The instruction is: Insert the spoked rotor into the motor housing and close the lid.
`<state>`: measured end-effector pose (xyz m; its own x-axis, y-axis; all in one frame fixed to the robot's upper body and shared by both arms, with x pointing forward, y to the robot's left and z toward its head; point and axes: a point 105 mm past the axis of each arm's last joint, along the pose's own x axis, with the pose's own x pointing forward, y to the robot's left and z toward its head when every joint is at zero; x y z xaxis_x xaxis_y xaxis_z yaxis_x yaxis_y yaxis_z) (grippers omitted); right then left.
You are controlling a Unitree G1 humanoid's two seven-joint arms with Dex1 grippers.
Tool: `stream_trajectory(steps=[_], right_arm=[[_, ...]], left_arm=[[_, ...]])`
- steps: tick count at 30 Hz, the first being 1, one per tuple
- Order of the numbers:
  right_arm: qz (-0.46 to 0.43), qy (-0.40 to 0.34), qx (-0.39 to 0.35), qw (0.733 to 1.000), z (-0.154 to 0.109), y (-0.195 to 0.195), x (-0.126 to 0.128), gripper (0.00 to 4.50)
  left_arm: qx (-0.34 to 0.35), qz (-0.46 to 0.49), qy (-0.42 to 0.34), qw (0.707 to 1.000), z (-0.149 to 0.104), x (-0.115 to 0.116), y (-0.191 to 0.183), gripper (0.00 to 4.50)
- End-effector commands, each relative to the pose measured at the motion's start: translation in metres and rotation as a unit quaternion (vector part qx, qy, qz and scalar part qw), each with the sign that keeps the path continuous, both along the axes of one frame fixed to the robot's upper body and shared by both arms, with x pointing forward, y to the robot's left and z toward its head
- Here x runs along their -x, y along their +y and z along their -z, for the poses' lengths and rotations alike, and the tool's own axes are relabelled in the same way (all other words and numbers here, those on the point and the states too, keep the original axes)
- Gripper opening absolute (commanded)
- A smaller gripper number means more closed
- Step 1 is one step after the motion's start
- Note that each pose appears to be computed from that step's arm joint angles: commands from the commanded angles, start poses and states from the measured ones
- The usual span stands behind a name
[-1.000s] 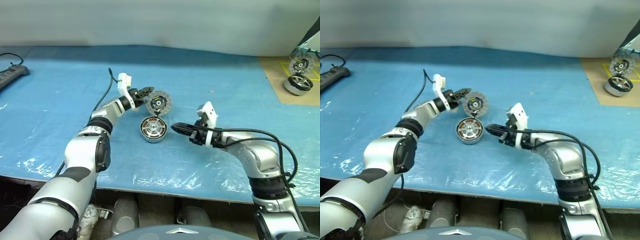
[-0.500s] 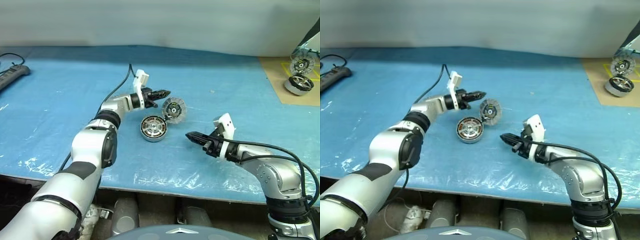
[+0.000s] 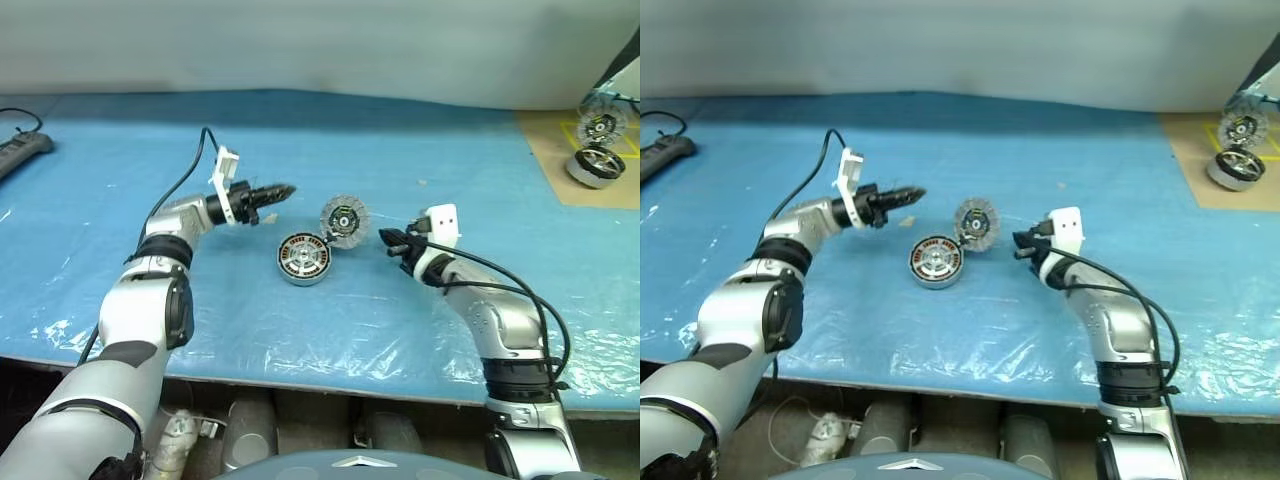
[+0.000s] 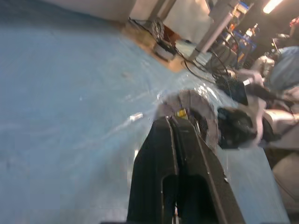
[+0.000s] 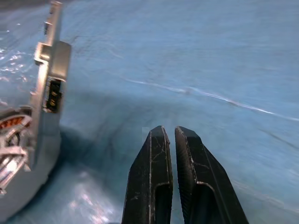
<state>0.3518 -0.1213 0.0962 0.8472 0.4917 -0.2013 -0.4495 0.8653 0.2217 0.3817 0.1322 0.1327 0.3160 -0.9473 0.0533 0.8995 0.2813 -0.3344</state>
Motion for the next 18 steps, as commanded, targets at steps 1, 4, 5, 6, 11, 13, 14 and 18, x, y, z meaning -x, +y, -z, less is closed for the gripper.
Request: stream_trajectory(steps=[1, 4, 5, 6, 11, 13, 14, 18], right_arm=[[-0.069, -0.037, -0.037, 0.996, -0.022, 0.033, 0.001, 0.22], [-0.133, -0.047, -0.069, 0.988, -0.035, 0.053, 0.008, 0.22], [-0.144, -0.049, -0.068, 0.986, -0.037, 0.056, 0.007, 0.22], [-0.149, -0.051, -0.066, 0.985, -0.038, 0.057, 0.006, 0.22], [-0.206, -0.058, -0.069, 0.974, -0.049, 0.07, 0.009, 0.22], [-0.218, -0.057, -0.059, 0.972, -0.047, 0.073, 0.011, 0.22], [-0.226, -0.056, -0.055, 0.971, -0.045, 0.076, 0.012, 0.22], [-0.231, -0.058, -0.05, 0.97, -0.044, 0.079, 0.009, 0.22]], left_arm=[[-0.017, 0.038, -0.029, 0.999, -0.008, 0.025, 0.01, 0.05], [-0.036, 0.029, -0.013, 0.999, 0.0, 0.04, 0.02, 0.05], [-0.043, 0.027, -0.007, 0.999, 0.004, 0.046, 0.023, 0.05], [-0.048, 0.027, -0.002, 0.999, 0.007, 0.05, 0.024, 0.05], [-0.03, 0.001, 0.005, 1.0, 0.004, 0.057, 0.025, 0.05], [-0.021, -0.008, 0.005, 1.0, -0.001, 0.057, 0.026, 0.05], [-0.018, -0.014, 0.006, 1.0, -0.003, 0.056, 0.029, 0.05], [-0.024, -0.025, 0.007, 0.999, -0.003, 0.055, 0.035, 0.05]])
